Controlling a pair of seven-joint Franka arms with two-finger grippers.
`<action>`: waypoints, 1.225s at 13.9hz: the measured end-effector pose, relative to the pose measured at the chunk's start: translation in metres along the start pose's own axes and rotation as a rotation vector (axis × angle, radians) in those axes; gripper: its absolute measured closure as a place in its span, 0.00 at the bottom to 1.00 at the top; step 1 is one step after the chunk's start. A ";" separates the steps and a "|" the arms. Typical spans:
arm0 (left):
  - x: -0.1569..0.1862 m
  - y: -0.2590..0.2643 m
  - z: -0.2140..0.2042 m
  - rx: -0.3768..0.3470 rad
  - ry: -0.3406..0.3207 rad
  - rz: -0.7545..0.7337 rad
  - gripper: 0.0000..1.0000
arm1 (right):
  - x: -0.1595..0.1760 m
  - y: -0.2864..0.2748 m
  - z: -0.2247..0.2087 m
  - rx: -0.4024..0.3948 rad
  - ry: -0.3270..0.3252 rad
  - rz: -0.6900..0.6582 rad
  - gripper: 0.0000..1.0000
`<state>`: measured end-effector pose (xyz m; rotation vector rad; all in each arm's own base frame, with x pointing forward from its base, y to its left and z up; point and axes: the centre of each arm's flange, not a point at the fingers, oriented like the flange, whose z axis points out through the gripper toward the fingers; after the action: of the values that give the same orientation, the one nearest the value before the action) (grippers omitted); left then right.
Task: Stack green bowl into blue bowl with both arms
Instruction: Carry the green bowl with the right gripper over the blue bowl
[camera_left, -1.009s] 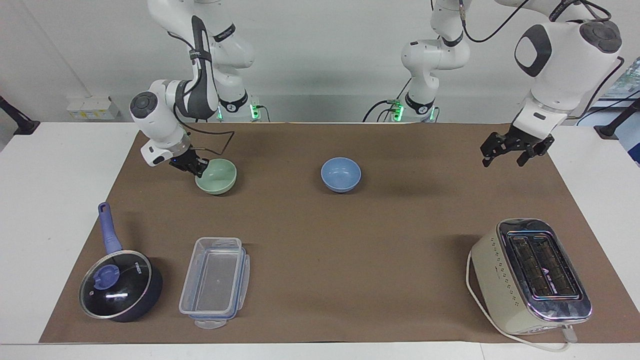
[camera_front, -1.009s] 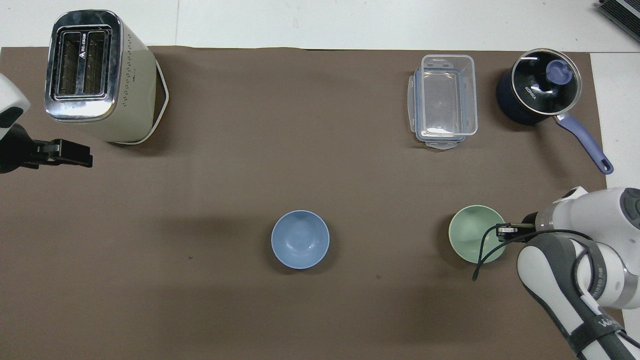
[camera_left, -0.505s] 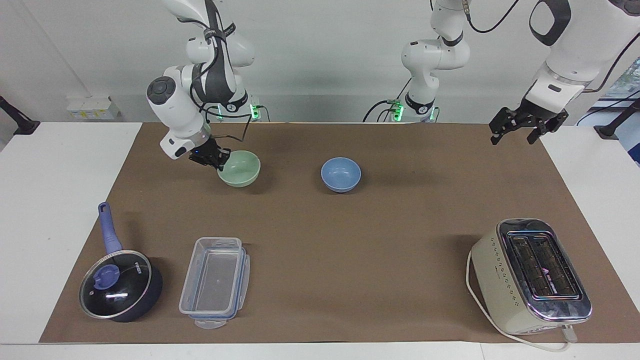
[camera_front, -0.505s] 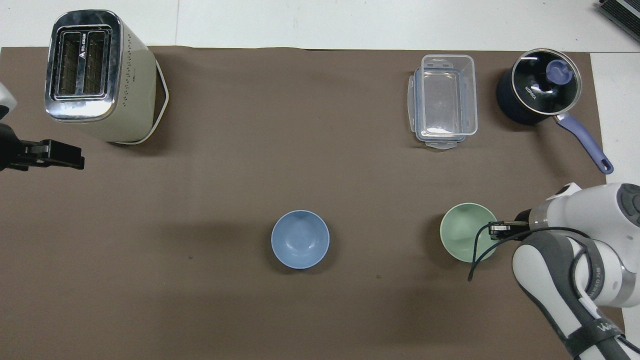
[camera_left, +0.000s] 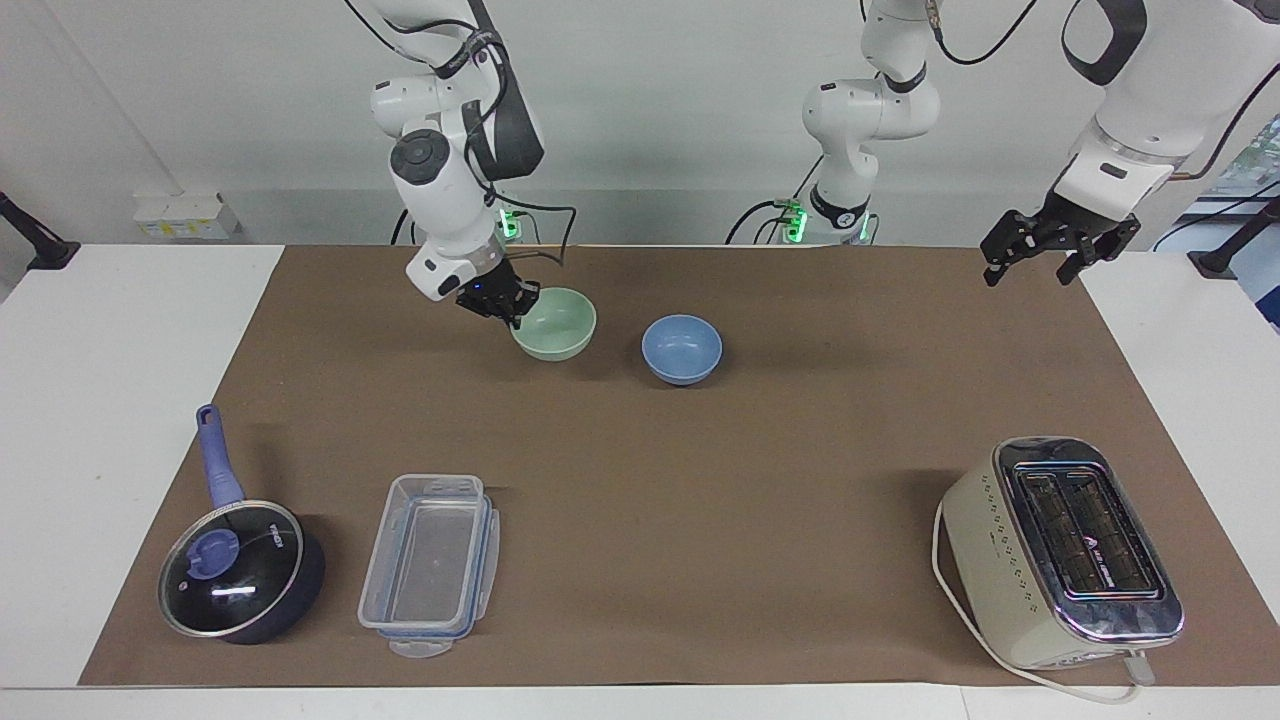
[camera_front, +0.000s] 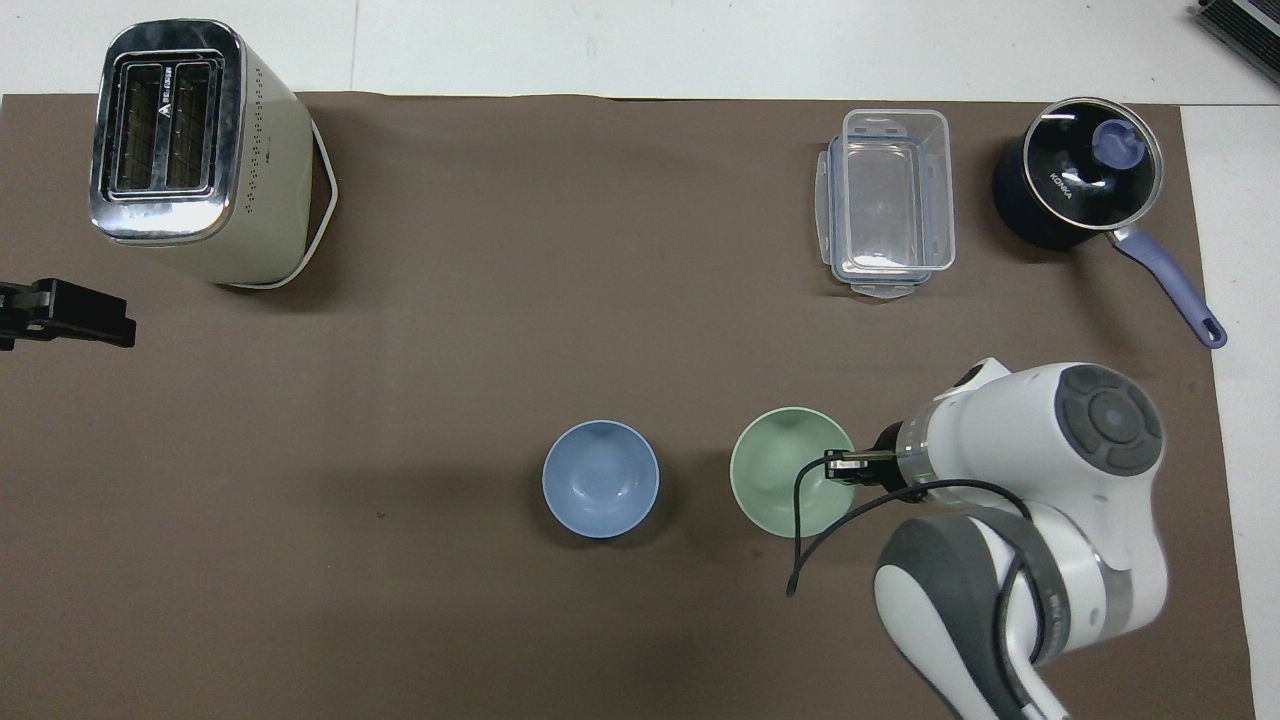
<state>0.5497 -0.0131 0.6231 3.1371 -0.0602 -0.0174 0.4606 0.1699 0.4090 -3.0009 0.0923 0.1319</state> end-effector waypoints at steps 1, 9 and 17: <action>0.000 0.000 0.000 0.000 -0.001 0.000 0.00 | -0.004 -0.021 -0.003 0.007 0.008 0.016 0.95; 0.000 0.000 0.000 0.000 -0.002 0.000 0.00 | -0.017 -0.135 0.034 0.065 0.002 0.065 0.95; 0.000 0.000 0.000 0.000 -0.003 0.000 0.00 | -0.019 -0.151 0.065 0.054 -0.012 0.084 0.95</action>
<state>0.5494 -0.0131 0.6228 3.1371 -0.0603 -0.0220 0.4465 0.3295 0.3671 -2.9432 0.2171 0.1535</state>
